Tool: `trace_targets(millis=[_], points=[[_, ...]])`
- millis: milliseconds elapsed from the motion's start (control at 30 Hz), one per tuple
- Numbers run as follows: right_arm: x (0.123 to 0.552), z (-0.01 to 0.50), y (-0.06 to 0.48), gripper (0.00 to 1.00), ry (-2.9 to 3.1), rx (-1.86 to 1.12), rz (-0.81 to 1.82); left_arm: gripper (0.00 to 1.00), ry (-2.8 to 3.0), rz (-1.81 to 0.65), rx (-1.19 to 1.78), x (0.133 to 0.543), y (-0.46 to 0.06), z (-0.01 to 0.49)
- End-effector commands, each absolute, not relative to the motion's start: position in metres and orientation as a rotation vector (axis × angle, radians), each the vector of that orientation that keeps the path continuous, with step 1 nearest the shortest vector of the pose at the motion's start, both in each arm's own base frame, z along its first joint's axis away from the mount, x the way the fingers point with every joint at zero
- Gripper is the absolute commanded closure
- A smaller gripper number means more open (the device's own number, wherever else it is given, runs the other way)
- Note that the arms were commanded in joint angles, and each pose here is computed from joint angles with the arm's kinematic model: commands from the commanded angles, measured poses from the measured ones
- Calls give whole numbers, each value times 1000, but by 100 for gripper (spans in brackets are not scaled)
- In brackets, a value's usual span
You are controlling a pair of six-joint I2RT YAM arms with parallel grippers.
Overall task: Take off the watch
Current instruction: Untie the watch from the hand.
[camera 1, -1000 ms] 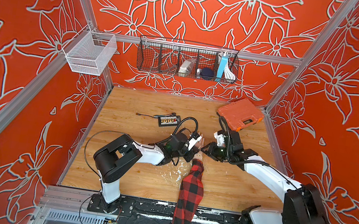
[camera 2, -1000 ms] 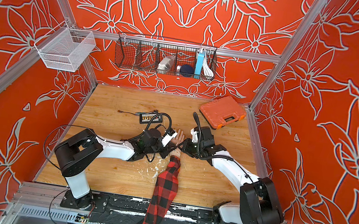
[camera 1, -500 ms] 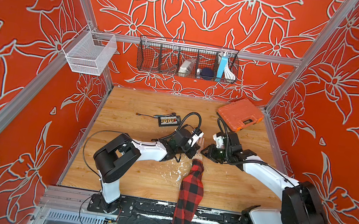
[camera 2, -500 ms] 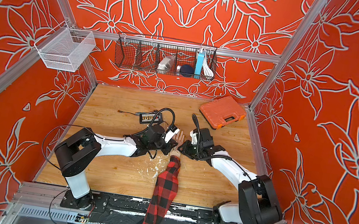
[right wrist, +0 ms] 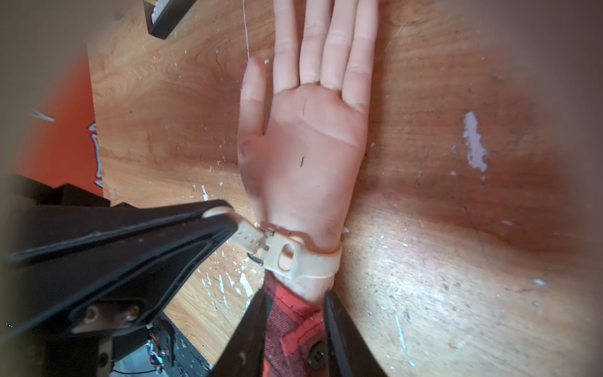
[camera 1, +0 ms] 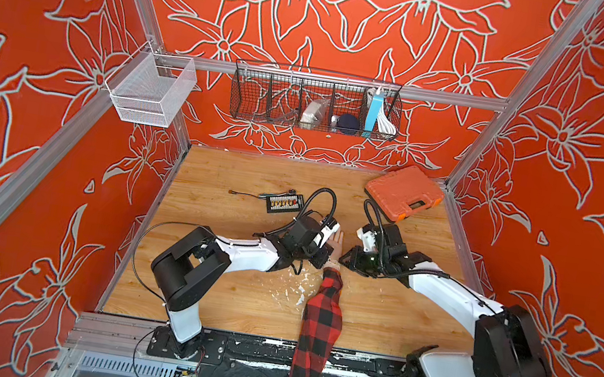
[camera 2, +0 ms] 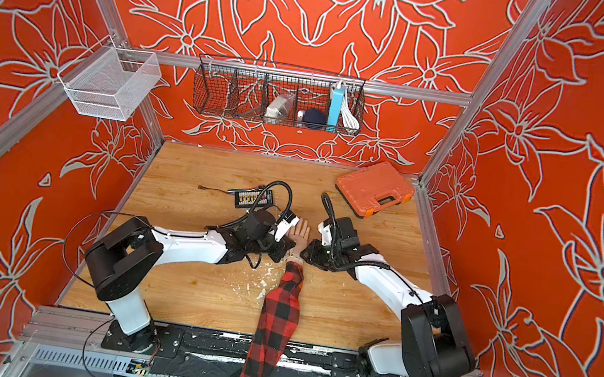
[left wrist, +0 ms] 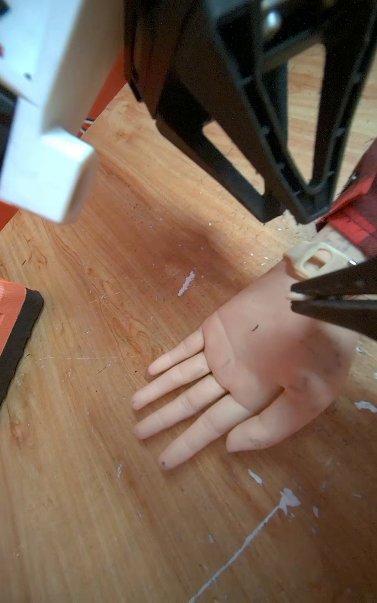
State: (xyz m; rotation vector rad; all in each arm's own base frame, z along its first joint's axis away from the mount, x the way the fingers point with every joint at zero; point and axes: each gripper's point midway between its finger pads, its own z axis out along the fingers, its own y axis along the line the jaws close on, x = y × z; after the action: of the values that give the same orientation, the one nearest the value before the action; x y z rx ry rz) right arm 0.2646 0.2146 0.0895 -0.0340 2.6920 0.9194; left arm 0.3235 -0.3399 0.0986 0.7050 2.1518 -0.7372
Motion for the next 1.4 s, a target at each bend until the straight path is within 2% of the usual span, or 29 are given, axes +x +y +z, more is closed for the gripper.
trace_targets(millis=[0,400,667,967,1100,1167,1367], points=[[269,103,212,67,2633,-198,845,100,2143,-769,634,321,-331,105],[284,149,206,70,2096,-712,545,100,1853,-901,493,320,-311,137],[279,152,234,72,1893,-1116,504,100,1690,-986,513,323,-313,161],[289,145,258,80,1824,-1157,594,100,1650,-1040,544,323,-316,170],[304,141,262,83,1962,-970,673,100,1628,-1048,541,320,-313,174],[308,138,262,82,2081,-845,733,100,1599,-1057,549,317,-313,178],[285,130,265,78,2160,-743,907,100,1549,-1120,568,313,-313,188]])
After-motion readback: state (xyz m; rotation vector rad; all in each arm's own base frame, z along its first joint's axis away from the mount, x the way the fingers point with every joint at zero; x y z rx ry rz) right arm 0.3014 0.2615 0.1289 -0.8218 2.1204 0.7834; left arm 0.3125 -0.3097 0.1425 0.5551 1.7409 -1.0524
